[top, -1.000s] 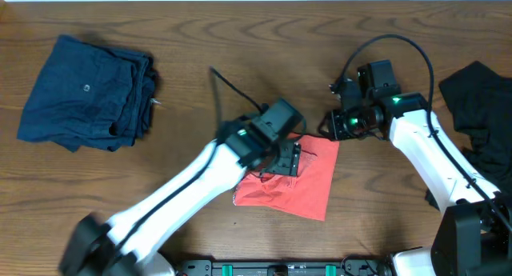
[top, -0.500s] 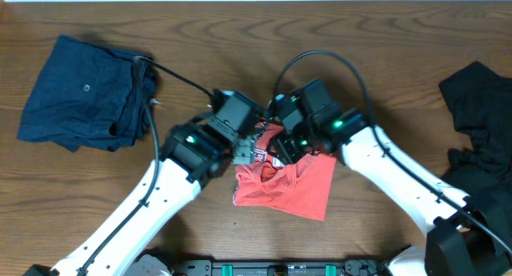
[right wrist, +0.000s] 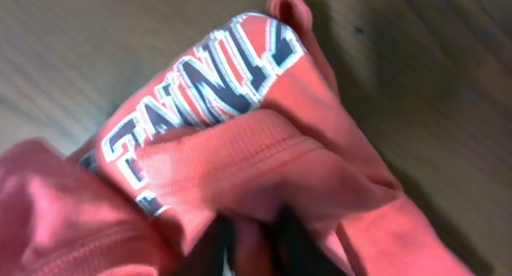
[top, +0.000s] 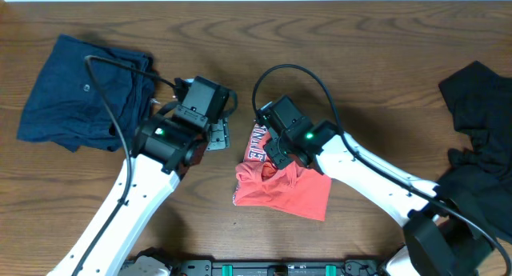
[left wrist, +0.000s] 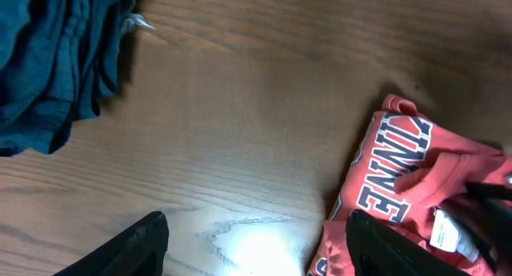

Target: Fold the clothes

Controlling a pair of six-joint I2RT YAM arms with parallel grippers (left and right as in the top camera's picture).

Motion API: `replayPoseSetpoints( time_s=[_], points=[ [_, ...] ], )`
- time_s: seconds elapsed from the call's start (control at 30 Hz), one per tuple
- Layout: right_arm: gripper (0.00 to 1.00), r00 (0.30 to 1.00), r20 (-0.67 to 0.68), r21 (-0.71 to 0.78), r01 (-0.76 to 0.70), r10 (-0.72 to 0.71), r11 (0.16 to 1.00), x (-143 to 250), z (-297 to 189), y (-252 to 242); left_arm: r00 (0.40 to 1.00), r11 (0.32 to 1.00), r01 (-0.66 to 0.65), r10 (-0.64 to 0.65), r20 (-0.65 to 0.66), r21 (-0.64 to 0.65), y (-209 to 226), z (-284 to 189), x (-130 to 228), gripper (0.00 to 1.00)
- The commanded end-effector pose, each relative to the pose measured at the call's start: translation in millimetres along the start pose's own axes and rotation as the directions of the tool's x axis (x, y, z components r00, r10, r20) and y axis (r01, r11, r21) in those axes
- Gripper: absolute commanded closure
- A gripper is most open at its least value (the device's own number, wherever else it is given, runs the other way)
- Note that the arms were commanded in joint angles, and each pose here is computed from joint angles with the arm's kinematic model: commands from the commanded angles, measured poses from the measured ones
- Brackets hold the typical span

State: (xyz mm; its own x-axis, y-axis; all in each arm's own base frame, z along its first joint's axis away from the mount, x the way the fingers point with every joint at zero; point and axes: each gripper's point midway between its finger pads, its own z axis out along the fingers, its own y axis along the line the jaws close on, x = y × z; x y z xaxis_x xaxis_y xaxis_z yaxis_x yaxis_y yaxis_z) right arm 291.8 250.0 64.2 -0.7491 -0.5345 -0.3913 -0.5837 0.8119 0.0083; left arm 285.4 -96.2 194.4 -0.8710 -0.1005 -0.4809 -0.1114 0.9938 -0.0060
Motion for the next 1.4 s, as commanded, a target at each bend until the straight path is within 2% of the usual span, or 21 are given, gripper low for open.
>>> replayPoseSetpoints(
  time_s=[0.0,0.23,0.37,0.5,0.53,0.57,0.6,0.67,0.7,0.77,0.87,0.93,1.03,1.2,1.3,1.37],
  points=[
    [0.99,0.999,0.02,0.042,-0.03,0.029,0.999,-4.5,-2.2,-5.1,1.0,1.0,-0.01,0.01,0.021,-0.013,6.7,-5.1,-4.5,0.28],
    [0.99,0.944,-0.005,0.11,-0.326,0.329,0.939,14.8,-31.4,-50.0,1.0,1.0,-0.003,0.004,0.021,-0.016,8.8,-4.7,-5.3,0.28],
    [0.99,0.86,-0.025,0.228,-0.492,0.51,0.84,45.1,-56.2,-91.6,1.0,1.0,-0.004,0.004,0.021,-0.017,8.8,-4.5,-5.4,0.28],
    [0.98,0.807,-0.062,0.292,-0.547,0.587,0.784,67.6,-61.4,-116.7,1.0,1.0,-0.004,0.004,0.021,-0.017,8.8,-4.5,-5.3,0.28],
    [0.83,0.796,-0.072,0.312,-0.554,0.601,0.772,73.6,-61.9,-122.5,1.0,1.0,-0.004,0.004,0.021,-0.017,8.8,-4.5,-5.4,0.28],
    [0.59,0.784,-0.083,0.328,-0.562,0.616,0.759,79.2,-62.7,-127.5,1.0,1.0,-0.004,0.004,0.021,-0.017,8.8,-4.5,-5.3,0.28],
    [0.52,0.771,-0.093,0.338,-0.571,0.63,0.748,84.4,-64.0,-131.5,1.0,1.0,-0.004,0.004,0.02,-0.017,8.9,-4.5,-5.1,0.28],
    [0.52,0.753,-0.099,0.347,-0.587,0.651,0.731,89.6,-65.9,-137.7,1.0,1.0,-0.005,0.005,0.017,-0.018,9.2,-4.5,-4.5,0.27],
    [0.54,0.754,-0.1,0.336,-0.589,0.649,0.735,88.8,-66.2,-138.4,1.0,1.0,-0.005,0.005,0.017,-0.019,9.3,-4.5,-4.3,0.27],
    [0.6,0.802,-0.111,0.249,-0.549,0.587,0.798,77.4,-64.7,-130.4,1.0,1.0,-0.005,0.006,0.016,-0.019,9.4,-4.5,-4.3,0.27],
    [0.57,0.933,-0.086,-0.062,-0.354,0.349,0.933,41.1,-67.6,-85.3,1.0,1.0,-0.014,0.015,0.017,-0.019,9.3,-4.5,-4.3,0.27],
    [0.52,0.973,-0.032,-0.212,-0.228,0.227,0.95,24.0,-74.0,-55.5,1.0,1.0,-0.023,0.023,0.017,-0.019,9.3,-4.5,-4.5,0.27],
    [0.47,0.987,-0.025,-0.238,-0.157,0.156,0.959,19.8,-69.7,-33.8,1.0,1.0,-0.023,0.023,0.017,-0.019,9.3,-4.5,-4.5,0.27],
    [0.43,0.99,-0.119,-0.236,-0.105,0.079,0.966,34.2,-46.1,-8.9,1.0,1.0,-0.023,0.023,0.017,-0.019,9.3,-4.5,-4.5,0.27],
    [0.43,0.987,-0.154,-0.248,-0.085,0.047,0.965,40.4,-37.5,2.6,1.0,1.0,-0.023,0.023,0.017,-0.019,9.3,-4.5,-4.5,0.27],
    [0.48,0.986,-0.161,-0.255,-0.079,0.038,0.964,41.6,-36.5,8.3,1.0,1.0,-0.023,0.023,0.017,-0.019,9.3,-4.5,-4.5,0.27]
  ],
)
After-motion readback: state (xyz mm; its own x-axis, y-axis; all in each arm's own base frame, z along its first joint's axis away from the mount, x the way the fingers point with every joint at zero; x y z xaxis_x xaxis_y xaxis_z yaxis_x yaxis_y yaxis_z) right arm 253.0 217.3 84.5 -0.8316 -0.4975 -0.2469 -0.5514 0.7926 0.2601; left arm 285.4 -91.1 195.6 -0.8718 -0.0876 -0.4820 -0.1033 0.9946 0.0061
